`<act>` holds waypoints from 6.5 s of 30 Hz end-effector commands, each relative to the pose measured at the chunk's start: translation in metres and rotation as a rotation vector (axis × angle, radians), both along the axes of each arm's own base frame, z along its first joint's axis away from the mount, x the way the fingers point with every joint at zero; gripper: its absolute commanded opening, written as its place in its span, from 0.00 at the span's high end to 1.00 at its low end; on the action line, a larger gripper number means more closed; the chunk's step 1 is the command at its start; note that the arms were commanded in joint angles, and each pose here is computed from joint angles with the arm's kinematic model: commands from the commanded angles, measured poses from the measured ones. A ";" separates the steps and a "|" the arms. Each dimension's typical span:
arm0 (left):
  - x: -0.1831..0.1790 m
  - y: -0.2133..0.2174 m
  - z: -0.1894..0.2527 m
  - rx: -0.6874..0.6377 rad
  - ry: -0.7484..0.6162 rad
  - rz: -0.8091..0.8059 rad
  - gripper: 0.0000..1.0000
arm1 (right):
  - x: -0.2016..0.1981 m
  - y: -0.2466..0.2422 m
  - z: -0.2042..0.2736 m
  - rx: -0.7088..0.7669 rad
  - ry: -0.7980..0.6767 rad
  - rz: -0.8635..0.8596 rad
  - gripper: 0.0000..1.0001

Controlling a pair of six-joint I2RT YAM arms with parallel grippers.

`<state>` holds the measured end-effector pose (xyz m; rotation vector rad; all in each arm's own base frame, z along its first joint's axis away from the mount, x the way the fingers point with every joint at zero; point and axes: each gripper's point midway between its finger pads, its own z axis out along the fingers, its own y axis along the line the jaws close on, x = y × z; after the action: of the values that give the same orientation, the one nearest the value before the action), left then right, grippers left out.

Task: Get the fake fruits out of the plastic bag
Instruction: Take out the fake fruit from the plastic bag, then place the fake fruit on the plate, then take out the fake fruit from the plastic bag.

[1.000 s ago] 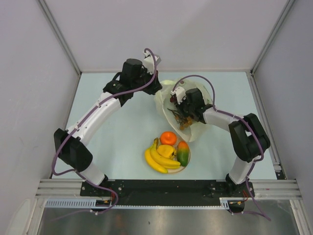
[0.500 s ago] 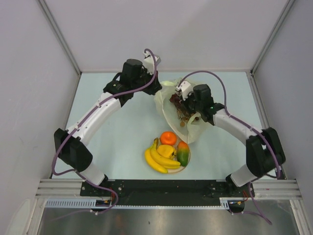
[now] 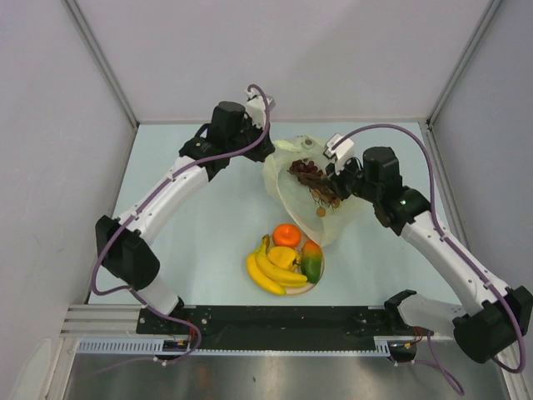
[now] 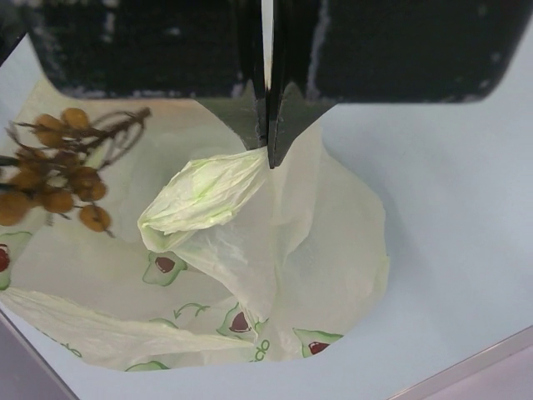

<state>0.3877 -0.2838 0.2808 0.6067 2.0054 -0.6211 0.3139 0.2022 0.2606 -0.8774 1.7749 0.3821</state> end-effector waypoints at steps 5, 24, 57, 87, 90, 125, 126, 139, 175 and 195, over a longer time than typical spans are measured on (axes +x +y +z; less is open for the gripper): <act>0.008 -0.011 0.008 0.011 -0.053 -0.011 1.00 | -0.088 0.023 0.026 0.026 0.012 0.258 1.00; -0.011 -0.016 0.024 -0.003 -0.083 -0.041 1.00 | -0.114 0.106 -0.022 -0.022 0.085 0.572 1.00; -0.035 -0.004 0.036 -0.033 -0.102 -0.050 1.00 | -0.131 0.130 -0.100 -0.271 0.041 0.732 0.93; -0.036 -0.003 0.022 -0.014 -0.077 -0.053 1.00 | -0.099 0.112 0.022 0.012 -0.081 0.396 0.19; -0.034 -0.002 0.021 -0.001 -0.084 -0.050 0.99 | -0.080 0.089 0.018 0.025 -0.023 0.292 0.21; -0.054 0.005 0.043 -0.007 -0.143 -0.110 1.00 | 0.183 0.057 -0.109 0.107 0.109 -0.319 0.50; -0.053 0.005 0.042 -0.003 -0.141 -0.104 1.00 | 0.187 0.060 -0.121 0.106 0.133 -0.322 0.50; -0.051 0.004 0.037 0.076 -0.186 -0.135 1.00 | 0.246 0.055 -0.131 0.109 0.065 -0.509 0.53; -0.040 0.005 0.026 0.131 -0.200 -0.121 1.00 | 0.245 0.070 -0.127 0.046 0.020 -0.399 1.00; 0.047 0.027 -0.003 0.310 -0.252 0.201 1.00 | 0.092 0.092 0.038 0.256 -0.027 -0.014 1.00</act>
<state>0.4037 -0.2619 0.2671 0.6894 1.9497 -0.2207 0.4351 0.2878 0.2564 -0.6807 1.7447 0.4506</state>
